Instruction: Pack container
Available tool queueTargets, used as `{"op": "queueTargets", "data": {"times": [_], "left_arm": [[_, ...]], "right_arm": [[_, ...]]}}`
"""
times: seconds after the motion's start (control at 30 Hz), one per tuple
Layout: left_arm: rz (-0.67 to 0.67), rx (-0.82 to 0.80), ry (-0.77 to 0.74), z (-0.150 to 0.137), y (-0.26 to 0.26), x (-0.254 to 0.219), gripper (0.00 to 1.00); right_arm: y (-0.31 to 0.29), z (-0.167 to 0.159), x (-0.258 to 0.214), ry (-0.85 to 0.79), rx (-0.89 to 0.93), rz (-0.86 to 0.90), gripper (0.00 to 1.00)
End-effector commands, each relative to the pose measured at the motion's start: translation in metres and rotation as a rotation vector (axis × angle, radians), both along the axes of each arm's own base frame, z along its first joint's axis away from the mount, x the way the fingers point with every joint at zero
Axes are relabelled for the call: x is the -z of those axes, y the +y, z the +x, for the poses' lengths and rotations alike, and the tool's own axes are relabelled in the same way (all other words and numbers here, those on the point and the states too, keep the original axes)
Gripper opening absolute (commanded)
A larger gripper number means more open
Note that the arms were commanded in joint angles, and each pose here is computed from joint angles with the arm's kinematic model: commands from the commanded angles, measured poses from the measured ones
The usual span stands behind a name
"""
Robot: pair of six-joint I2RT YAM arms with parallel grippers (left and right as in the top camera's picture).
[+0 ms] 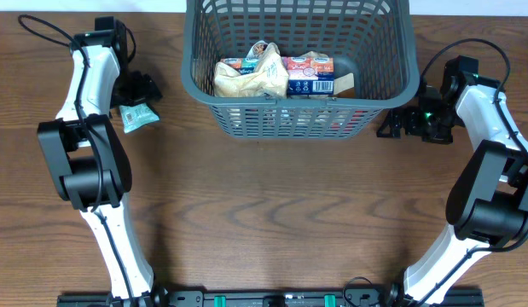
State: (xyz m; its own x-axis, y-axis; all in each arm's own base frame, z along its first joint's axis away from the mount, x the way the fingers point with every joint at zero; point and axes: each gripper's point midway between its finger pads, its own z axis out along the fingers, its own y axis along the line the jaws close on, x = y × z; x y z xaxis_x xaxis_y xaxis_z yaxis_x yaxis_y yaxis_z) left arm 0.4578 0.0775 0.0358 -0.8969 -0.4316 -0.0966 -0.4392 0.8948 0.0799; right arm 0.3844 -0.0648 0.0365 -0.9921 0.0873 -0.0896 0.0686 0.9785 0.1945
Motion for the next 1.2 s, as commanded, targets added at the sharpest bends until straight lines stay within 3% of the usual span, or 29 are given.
{"op": "queueTargets", "data": {"times": [0.0,0.23,0.67,1.17], "left_arm": [[-0.006,0.038,0.03,-0.003,-0.001,0.013,0.99],[-0.014,0.119,0.022,0.001,-0.002,0.014,0.99],[-0.01,0.121,0.002,0.006,-0.002,0.019,0.99],[-0.019,0.121,0.048,-0.01,-0.004,0.041,0.99]], "right_arm": [[0.005,-0.001,0.002,0.007,-0.024,0.009,0.99],[0.005,-0.002,0.002,0.008,-0.024,0.006,0.99],[0.005,-0.002,0.002,0.009,-0.024,0.006,0.99],[0.005,-0.002,0.002,0.01,-0.024,0.007,0.99]]}}
